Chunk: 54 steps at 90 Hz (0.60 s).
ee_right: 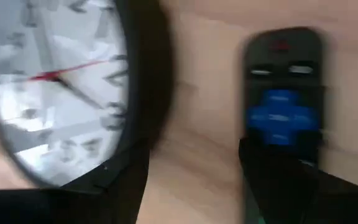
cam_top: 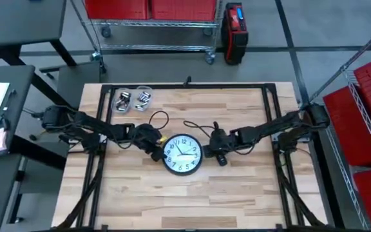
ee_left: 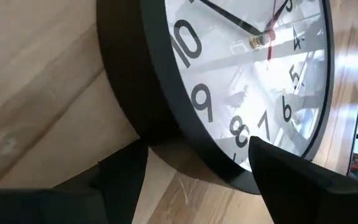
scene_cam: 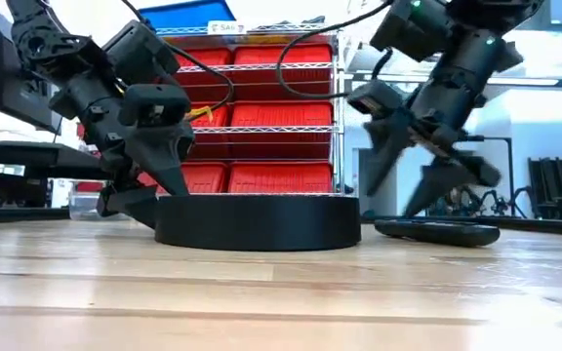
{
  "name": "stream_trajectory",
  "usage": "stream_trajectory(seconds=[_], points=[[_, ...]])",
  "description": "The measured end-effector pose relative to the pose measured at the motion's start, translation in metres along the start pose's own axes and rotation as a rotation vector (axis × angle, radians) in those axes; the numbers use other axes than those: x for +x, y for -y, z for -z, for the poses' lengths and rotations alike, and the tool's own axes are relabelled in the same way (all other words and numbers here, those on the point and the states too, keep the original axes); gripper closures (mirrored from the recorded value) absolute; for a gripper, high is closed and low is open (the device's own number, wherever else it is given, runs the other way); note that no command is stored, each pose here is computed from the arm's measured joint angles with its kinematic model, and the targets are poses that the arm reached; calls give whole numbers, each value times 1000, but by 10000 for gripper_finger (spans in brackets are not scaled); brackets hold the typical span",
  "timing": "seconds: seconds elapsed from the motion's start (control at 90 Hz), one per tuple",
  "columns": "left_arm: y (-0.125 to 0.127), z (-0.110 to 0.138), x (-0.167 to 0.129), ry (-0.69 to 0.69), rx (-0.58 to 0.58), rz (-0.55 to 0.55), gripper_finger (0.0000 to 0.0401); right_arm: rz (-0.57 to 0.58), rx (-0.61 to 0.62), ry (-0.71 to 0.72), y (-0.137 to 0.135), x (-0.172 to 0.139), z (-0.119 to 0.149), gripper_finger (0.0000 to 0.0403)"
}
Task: Insert battery
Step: Insert the silver battery into the wall clock battery compartment
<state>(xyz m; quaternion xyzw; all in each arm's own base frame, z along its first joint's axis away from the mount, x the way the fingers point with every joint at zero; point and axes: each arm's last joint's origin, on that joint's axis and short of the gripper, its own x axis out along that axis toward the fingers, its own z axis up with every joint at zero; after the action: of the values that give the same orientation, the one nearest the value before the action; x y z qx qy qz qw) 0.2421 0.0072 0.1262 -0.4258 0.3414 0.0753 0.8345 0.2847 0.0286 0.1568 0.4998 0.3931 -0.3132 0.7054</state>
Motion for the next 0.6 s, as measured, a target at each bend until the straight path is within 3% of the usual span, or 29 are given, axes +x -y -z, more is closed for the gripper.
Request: stream_trajectory(seconds=[0.222, 0.522, 0.6], points=[[0, 0, 0, -1, 1, -1, 145, -69, 23, 23, -7, -1, -2, 163], [0, 0, 0, -2, -12, -2, 145, 224, 12, -42, 21, 2, 3, 163], [0, 0, 0, -2, -15, -2, 145, 242, 11, -56, 23, -3, 4, 163]])
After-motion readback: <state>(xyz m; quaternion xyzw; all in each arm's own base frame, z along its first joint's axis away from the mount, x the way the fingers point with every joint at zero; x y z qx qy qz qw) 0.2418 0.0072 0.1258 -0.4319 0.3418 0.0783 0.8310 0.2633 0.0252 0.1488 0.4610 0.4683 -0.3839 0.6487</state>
